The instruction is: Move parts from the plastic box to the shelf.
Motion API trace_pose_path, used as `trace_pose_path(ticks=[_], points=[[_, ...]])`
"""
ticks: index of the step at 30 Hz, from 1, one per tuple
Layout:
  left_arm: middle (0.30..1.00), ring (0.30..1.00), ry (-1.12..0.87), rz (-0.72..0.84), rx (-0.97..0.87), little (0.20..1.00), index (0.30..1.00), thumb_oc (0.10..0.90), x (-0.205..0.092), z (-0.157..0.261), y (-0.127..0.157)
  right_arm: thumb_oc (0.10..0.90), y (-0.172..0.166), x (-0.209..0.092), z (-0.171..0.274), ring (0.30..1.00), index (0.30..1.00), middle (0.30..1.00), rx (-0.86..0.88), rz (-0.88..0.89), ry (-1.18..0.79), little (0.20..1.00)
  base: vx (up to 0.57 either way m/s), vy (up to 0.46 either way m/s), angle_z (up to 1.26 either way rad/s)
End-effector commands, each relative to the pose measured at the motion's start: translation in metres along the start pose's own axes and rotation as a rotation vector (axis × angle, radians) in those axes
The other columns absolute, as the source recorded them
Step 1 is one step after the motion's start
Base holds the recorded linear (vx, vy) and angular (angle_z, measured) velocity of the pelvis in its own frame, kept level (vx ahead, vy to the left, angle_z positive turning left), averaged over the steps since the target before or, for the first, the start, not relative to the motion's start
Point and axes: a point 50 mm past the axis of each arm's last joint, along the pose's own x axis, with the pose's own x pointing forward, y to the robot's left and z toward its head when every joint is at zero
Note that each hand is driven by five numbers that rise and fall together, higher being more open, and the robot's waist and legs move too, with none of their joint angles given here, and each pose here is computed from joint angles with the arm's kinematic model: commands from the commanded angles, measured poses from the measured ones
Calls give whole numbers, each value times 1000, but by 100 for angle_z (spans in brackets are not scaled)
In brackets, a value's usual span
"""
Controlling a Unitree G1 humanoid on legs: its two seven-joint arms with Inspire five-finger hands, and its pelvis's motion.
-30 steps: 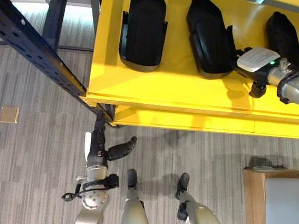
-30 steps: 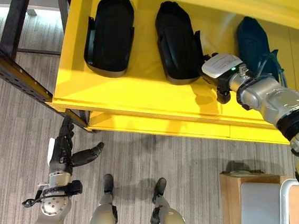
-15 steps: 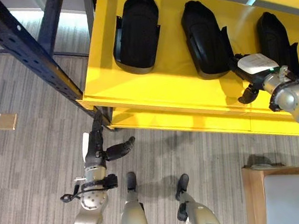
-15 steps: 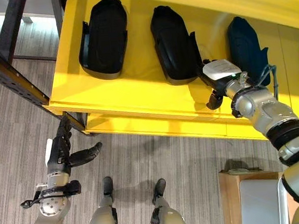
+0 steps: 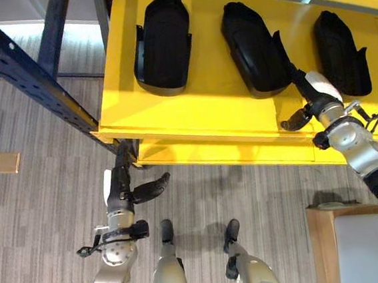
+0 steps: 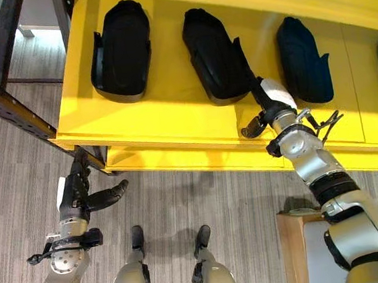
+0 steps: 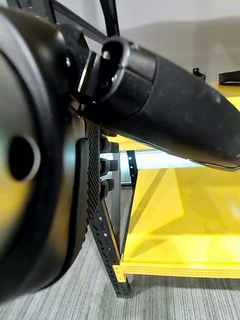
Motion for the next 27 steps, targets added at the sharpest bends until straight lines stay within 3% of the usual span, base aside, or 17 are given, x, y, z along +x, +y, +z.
trace_pose_path(ticks=[1, 9, 24, 27], points=[[1000, 1000, -168, 21, -70, 1000, 1000, 900, 5, 31, 0, 900, -21, 12, 31, 1000, 1000, 1000, 77, -115, -113, 1000, 0, 0, 0], [1000, 1000, -156, 48, -56, 1000, 1000, 900, 5, 28, 1, 900, -5, 10, 35, 1000, 1000, 1000, 201, -145, -114, 1000, 0, 0, 0], [1000, 1000, -161, 69, -55, 1000, 1000, 900, 3, 29, 2, 900, 14, 4, 33, 1000, 1000, 1000, 259, -128, -104, 1000, 0, 0, 0], [1000, 1000, -166, 77, -51, 1000, 1000, 900, 4, 30, 1, 900, 30, -3, 38, 1000, 1000, 1000, 371, -108, -128, 1000, 0, 0, 0]])
